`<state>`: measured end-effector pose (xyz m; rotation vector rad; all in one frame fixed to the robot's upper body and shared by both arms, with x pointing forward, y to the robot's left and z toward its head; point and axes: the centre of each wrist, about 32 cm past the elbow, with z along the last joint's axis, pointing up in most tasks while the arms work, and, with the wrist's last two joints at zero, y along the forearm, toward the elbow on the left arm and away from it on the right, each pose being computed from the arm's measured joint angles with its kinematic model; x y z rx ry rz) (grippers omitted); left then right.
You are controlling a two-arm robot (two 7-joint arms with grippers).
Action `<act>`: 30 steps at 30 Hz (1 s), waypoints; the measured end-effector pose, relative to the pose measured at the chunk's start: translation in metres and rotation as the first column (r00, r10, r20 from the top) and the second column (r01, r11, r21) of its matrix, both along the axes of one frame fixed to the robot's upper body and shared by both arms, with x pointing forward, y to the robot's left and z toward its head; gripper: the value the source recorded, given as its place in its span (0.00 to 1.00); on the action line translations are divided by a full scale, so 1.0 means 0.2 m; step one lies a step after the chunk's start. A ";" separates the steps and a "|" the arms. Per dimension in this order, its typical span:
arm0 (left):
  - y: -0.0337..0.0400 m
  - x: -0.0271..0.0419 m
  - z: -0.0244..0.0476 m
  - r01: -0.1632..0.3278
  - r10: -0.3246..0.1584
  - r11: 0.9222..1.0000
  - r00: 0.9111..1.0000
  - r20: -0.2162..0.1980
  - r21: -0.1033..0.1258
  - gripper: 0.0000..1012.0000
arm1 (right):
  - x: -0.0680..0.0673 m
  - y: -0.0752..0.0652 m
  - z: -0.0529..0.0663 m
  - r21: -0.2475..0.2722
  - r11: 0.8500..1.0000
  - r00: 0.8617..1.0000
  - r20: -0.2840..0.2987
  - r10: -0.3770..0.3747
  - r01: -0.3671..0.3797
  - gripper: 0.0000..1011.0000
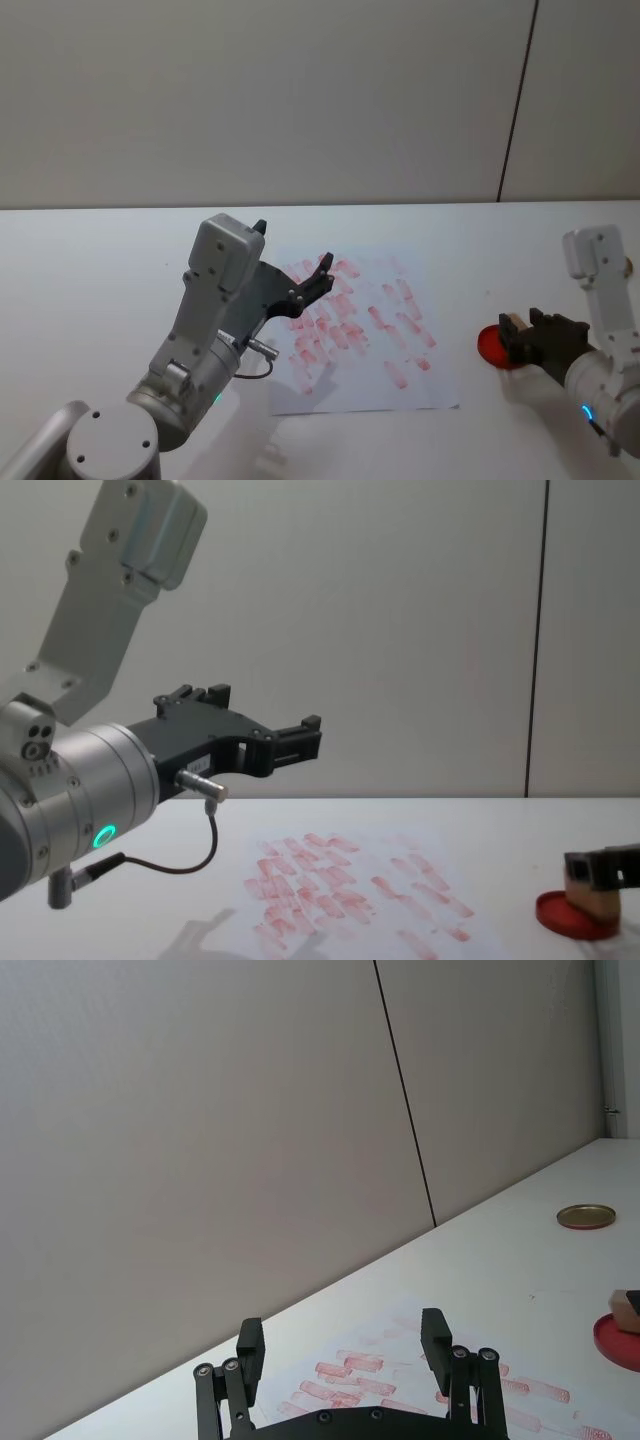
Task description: Use the one hand to pick up the stamp and affix it onto the A4 paper.
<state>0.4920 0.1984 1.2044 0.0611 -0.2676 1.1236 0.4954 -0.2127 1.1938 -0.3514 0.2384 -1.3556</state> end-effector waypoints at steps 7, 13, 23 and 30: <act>0.000 0.000 0.000 0.000 0.000 1.000 1.000 0.000 0.000 0.98 | 0.01 0.00 -0.01 -0.004 1.000 1.000 -0.003 -0.001 0.001 0.54; 0.000 0.000 0.000 0.000 0.000 1.000 1.000 0.000 0.000 0.98 | 0.01 0.01 -0.01 -0.007 1.000 1.000 0.014 -0.002 0.002 0.78; 0.000 0.000 0.000 0.000 0.000 1.000 1.000 0.000 0.000 0.98 | -0.02 0.00 0.03 -0.013 1.000 0.994 0.106 -0.004 0.006 0.99; 0.000 0.000 0.000 0.000 0.000 1.000 1.000 0.000 0.000 0.98 | -0.06 -0.02 0.08 -0.018 1.000 0.982 0.189 -0.008 0.011 0.99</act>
